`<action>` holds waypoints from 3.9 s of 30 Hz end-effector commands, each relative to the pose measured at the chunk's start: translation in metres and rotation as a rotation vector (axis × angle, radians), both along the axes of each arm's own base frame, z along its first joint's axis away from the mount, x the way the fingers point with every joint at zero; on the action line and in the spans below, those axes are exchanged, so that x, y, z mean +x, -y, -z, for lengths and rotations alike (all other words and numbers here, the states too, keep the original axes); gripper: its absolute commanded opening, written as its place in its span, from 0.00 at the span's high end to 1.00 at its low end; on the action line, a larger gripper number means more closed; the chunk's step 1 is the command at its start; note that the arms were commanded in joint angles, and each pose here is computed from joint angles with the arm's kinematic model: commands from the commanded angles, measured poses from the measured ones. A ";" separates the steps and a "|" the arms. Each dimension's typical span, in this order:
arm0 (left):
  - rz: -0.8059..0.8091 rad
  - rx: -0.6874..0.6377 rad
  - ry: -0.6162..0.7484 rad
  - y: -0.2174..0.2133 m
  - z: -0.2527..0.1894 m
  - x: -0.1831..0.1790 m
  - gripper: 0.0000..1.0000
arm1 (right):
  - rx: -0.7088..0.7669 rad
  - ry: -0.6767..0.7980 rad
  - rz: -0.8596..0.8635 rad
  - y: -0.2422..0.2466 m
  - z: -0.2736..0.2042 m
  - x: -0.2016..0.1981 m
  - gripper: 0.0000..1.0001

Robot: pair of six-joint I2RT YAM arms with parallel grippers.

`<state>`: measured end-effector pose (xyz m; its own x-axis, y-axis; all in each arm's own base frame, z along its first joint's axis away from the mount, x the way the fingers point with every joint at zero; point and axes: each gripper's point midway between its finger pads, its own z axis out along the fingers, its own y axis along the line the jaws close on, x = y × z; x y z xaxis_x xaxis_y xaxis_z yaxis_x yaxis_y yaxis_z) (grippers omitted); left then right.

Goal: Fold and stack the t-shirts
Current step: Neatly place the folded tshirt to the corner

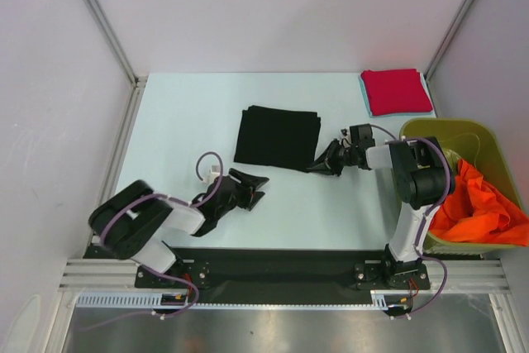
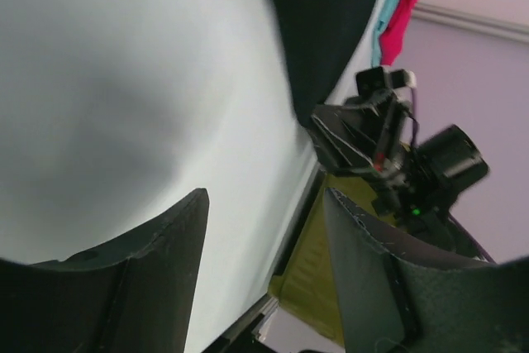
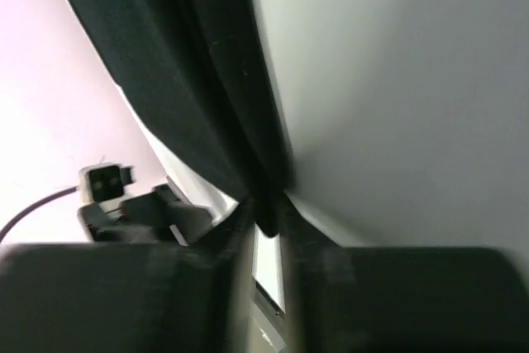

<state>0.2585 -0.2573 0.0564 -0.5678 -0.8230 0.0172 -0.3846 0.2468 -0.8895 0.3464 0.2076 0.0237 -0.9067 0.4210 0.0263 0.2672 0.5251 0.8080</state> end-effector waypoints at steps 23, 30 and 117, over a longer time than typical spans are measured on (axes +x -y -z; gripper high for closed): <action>-0.142 -0.278 0.095 0.102 -0.015 0.081 0.32 | 0.189 0.023 -0.034 -0.014 -0.086 0.016 1.00; -0.145 -0.284 0.092 0.103 -0.018 0.084 0.32 | 0.186 0.015 -0.040 -0.013 -0.083 0.013 1.00; 0.524 0.276 0.235 0.008 -0.050 -0.013 0.49 | -0.989 0.649 -0.307 0.156 -0.179 0.195 1.00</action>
<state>0.2529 -0.2729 0.1101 -0.8414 -0.4711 -0.2648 -0.0215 0.5188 -0.8546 0.5392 0.0875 0.1330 -0.7853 -0.1137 -0.6086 -0.2584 0.9534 0.1554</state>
